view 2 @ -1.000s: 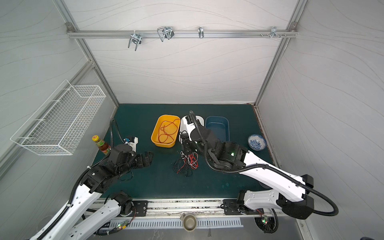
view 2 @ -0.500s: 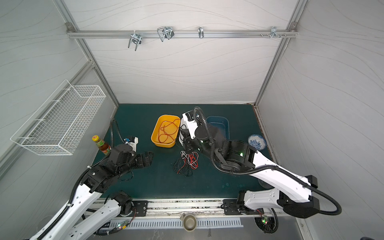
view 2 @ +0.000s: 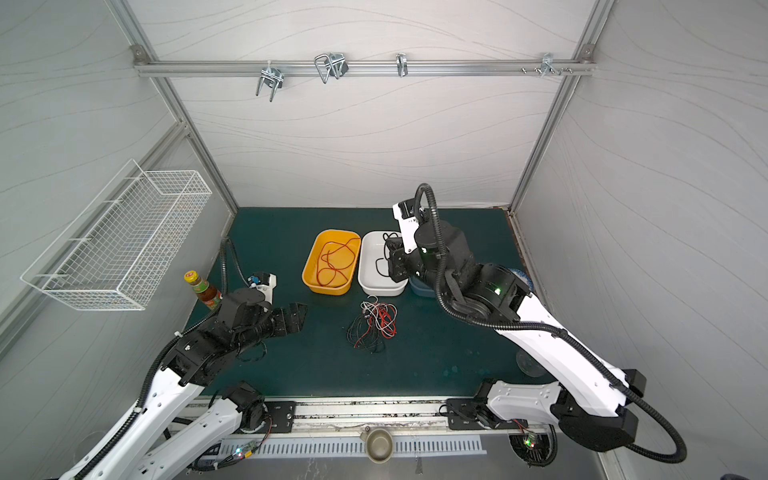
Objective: Untangle the cables
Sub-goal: 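Lift the black wire with the right gripper and carry it toward the white tub, then lower the black wire into the white tub and open the right gripper, then bring the right gripper back down over the remaining wire pile, then close the right gripper on another black wire and lift it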
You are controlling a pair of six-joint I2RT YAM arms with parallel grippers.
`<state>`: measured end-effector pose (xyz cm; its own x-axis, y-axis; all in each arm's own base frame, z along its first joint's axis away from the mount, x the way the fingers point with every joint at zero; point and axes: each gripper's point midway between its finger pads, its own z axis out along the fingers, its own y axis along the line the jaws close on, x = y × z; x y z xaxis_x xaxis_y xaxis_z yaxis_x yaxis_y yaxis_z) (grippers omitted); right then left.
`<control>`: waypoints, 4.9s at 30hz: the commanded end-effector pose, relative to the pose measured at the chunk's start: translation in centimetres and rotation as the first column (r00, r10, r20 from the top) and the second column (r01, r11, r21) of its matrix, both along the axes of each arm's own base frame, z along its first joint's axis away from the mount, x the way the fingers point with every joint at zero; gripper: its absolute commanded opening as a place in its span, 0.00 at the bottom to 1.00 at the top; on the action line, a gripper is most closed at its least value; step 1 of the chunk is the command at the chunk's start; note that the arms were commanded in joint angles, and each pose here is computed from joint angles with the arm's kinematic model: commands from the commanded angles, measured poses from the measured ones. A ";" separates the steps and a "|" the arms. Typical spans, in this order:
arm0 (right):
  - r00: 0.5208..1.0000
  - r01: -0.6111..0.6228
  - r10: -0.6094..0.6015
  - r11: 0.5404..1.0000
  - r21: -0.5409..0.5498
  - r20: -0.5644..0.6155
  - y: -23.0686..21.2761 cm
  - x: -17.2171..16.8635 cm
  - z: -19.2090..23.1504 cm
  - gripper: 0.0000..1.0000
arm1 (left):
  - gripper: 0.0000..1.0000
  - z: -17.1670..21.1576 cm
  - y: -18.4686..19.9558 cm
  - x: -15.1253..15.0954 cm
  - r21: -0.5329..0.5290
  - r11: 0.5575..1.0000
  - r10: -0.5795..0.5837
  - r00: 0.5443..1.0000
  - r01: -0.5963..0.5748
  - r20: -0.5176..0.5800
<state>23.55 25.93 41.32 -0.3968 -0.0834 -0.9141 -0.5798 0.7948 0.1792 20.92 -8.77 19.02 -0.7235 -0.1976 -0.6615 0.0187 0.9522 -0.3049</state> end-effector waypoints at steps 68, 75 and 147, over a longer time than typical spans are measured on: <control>0.858 0.027 -0.196 0.940 -0.339 -0.475 3.4 16.9 -27.9 0.39 | 1.00 1.4 -0.5 0.5 -0.040 0.999 -0.010 0.998 0.012 0.062; 0.862 0.042 -0.179 0.958 -0.285 -0.474 2.8 13.7 -24.0 0.58 | 1.00 1.4 -0.4 0.5 -0.037 0.999 -0.006 0.998 0.009 0.060; 0.877 -0.049 -0.148 0.919 -0.391 -0.457 7.7 -5.3 -33.9 0.14 | 1.00 1.1 -0.6 0.6 -0.036 0.999 -0.012 0.999 0.014 0.047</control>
<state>17.85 33.64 6.09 -0.7869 -0.3767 -0.4887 -0.4773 0.8735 0.0953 20.78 -9.08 18.97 -0.7301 -0.1924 -0.6556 0.0327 0.9486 -0.3147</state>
